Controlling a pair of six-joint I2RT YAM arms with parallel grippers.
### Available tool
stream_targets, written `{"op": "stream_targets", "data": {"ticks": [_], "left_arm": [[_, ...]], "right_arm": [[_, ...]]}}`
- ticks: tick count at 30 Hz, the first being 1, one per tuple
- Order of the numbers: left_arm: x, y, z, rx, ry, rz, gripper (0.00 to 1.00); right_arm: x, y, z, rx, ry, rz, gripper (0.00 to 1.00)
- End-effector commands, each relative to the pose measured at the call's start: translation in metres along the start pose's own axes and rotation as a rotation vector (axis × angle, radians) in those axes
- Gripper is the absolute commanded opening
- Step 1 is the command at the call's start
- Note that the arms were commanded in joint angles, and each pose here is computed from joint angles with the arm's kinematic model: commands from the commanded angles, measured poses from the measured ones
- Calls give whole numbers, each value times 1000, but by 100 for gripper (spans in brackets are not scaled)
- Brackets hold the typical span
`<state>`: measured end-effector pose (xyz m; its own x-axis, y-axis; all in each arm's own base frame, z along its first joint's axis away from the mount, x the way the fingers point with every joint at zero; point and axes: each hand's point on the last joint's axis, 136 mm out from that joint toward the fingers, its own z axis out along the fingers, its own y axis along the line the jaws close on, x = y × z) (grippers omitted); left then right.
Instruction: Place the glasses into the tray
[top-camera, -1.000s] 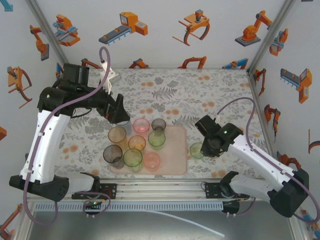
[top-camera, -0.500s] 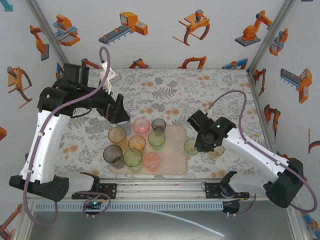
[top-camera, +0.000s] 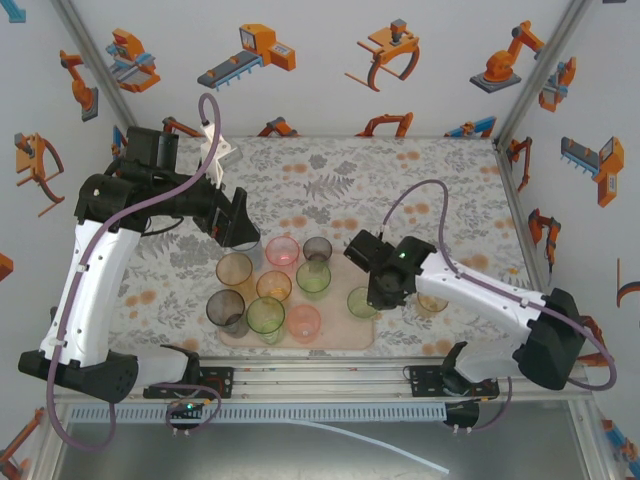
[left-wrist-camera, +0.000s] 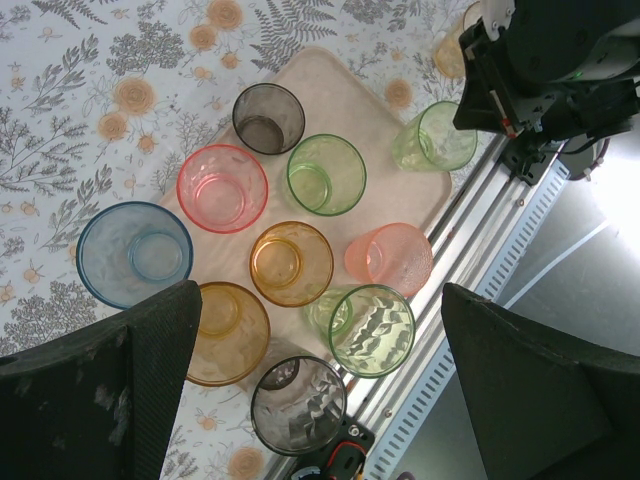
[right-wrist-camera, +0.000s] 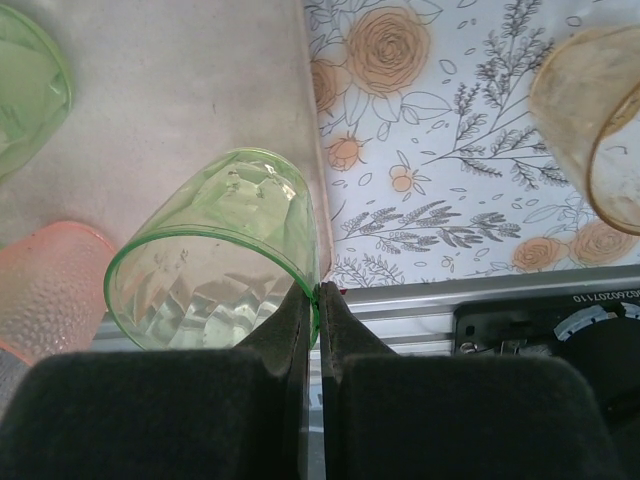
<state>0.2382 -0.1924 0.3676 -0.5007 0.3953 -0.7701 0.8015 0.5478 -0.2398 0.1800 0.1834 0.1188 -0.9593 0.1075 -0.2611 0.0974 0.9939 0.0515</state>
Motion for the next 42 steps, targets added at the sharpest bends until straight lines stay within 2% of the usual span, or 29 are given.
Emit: {"op": "stream_targets", "data": {"ticks": [1, 12, 42], "left_arm": [[-6, -6, -4, 15, -29, 15, 97], [-7, -6, -3, 21, -30, 8, 97], [-8, -7, -3, 27, -34, 3, 97]], "right_arm": [[-5, 17, -5, -19, -26, -2, 5], [15, 40, 13, -47, 1, -20, 5], [45, 20, 15, -23, 53, -19, 6]]}}
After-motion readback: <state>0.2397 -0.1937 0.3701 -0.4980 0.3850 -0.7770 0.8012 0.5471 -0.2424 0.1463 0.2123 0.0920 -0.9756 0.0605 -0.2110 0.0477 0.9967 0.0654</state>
